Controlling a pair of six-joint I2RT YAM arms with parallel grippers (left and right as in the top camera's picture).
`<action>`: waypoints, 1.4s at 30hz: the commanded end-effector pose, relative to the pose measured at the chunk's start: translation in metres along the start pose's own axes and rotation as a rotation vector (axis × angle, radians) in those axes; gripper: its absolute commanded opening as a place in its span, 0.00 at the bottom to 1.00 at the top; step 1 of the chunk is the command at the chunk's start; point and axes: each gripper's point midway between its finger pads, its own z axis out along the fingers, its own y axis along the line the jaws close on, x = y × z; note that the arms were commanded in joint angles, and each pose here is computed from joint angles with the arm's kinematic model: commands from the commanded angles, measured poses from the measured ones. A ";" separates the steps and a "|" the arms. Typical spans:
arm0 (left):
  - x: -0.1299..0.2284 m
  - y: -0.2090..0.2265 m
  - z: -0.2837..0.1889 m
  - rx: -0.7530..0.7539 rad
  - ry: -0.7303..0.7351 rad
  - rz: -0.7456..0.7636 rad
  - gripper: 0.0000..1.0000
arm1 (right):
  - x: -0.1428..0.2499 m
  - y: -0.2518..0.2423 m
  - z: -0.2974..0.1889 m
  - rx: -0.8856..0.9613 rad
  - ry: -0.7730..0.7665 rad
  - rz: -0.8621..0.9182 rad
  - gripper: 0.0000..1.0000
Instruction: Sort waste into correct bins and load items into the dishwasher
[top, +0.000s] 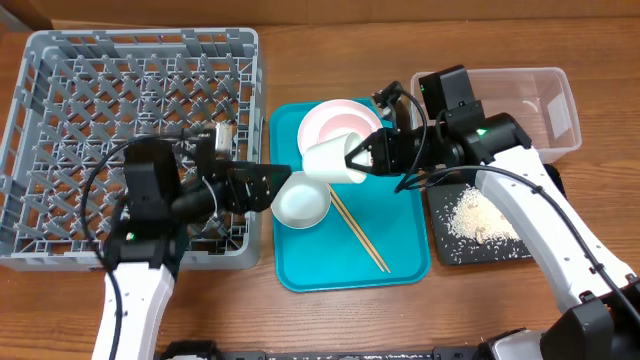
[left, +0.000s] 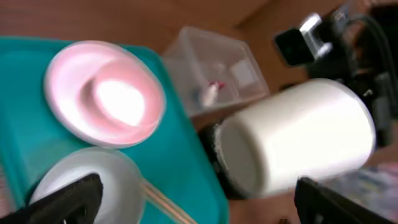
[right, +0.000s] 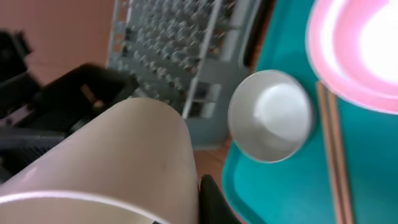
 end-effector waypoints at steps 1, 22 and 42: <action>0.000 -0.045 0.005 0.335 0.106 -0.053 1.00 | 0.002 0.034 -0.002 -0.172 0.028 -0.066 0.04; -0.001 -0.104 0.030 0.574 0.172 0.062 1.00 | 0.004 0.074 -0.007 -0.372 0.051 -0.173 0.04; -0.002 -0.105 0.037 0.550 0.151 0.068 0.54 | 0.010 0.073 0.006 -0.324 0.066 -0.178 0.04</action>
